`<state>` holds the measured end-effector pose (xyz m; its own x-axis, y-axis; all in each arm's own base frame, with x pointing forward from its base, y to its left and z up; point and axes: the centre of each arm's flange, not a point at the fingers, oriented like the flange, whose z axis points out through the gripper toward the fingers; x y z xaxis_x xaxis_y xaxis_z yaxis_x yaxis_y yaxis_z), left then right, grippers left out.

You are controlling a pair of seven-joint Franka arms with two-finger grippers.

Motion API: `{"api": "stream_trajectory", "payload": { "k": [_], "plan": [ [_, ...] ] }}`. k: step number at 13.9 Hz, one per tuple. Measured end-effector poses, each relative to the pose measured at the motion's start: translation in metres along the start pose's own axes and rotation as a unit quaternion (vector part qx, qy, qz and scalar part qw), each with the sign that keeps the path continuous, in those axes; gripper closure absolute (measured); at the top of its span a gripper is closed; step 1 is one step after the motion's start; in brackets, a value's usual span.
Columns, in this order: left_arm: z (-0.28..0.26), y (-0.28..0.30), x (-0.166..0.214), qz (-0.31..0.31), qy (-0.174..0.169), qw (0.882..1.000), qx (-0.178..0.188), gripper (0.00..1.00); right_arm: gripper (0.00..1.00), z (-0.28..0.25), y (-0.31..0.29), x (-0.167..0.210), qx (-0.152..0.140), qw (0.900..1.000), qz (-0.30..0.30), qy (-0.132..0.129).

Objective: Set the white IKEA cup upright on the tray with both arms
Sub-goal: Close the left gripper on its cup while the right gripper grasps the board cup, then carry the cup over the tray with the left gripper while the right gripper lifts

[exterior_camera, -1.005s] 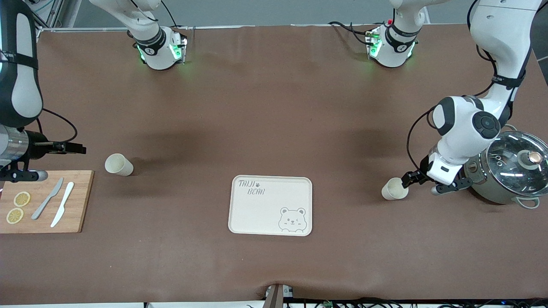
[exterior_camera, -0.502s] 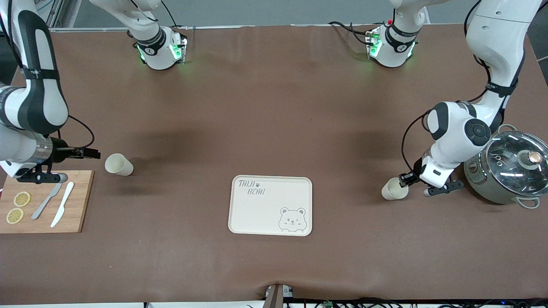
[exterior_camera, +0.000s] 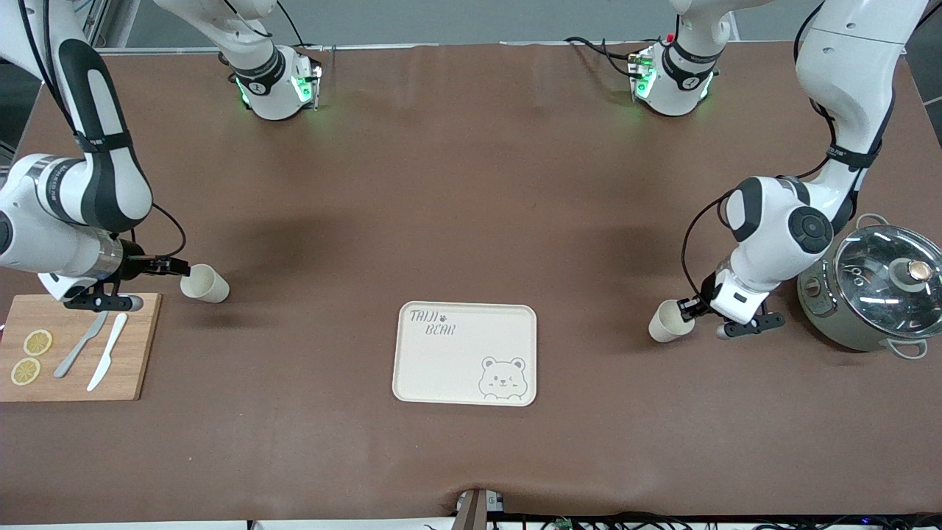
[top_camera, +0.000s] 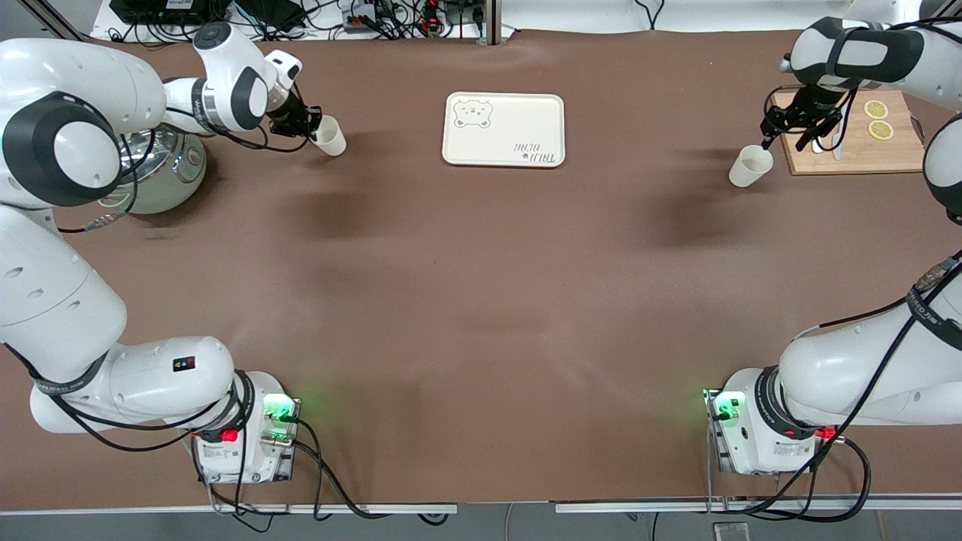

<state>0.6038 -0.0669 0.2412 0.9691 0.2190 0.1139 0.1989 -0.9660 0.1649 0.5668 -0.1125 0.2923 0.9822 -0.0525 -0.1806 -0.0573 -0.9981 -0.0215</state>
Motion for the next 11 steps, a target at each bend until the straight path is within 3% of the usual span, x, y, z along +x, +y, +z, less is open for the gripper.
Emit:
{"api": "stream_trajectory", "payload": {
  "k": [2,4,5,7,9,11],
  "plan": [
    [-0.006,0.014,0.0,0.01,0.004,1.0,-0.007,0.97,0.25,0.01,0.006,0.001,0.0,1.0,0.005,0.003],
    [-0.016,0.026,0.001,0.018,0.012,1.0,-0.013,0.97,0.39,0.025,0.01,0.002,0.006,1.0,0.015,0.007],
    [-0.022,0.029,0.001,0.021,0.012,1.0,-0.012,0.97,0.4,0.032,0.01,0.003,0.009,1.0,0.018,0.008],
    [-0.039,0.037,0.001,0.028,0.004,1.0,-0.006,0.97,0.58,0.042,0.008,0.003,0.017,1.0,0.023,0.005],
    [-0.06,0.054,0.002,0.031,-0.004,0.999,-0.004,0.97,0.62,0.046,0.007,0.002,0.022,0.999,0.026,0.003],
    [-0.077,0.082,0.002,0.026,-0.01,1.0,-0.01,0.97,0.76,0.05,0.008,0.003,0.022,0.999,0.027,0.005]
  ]
}}
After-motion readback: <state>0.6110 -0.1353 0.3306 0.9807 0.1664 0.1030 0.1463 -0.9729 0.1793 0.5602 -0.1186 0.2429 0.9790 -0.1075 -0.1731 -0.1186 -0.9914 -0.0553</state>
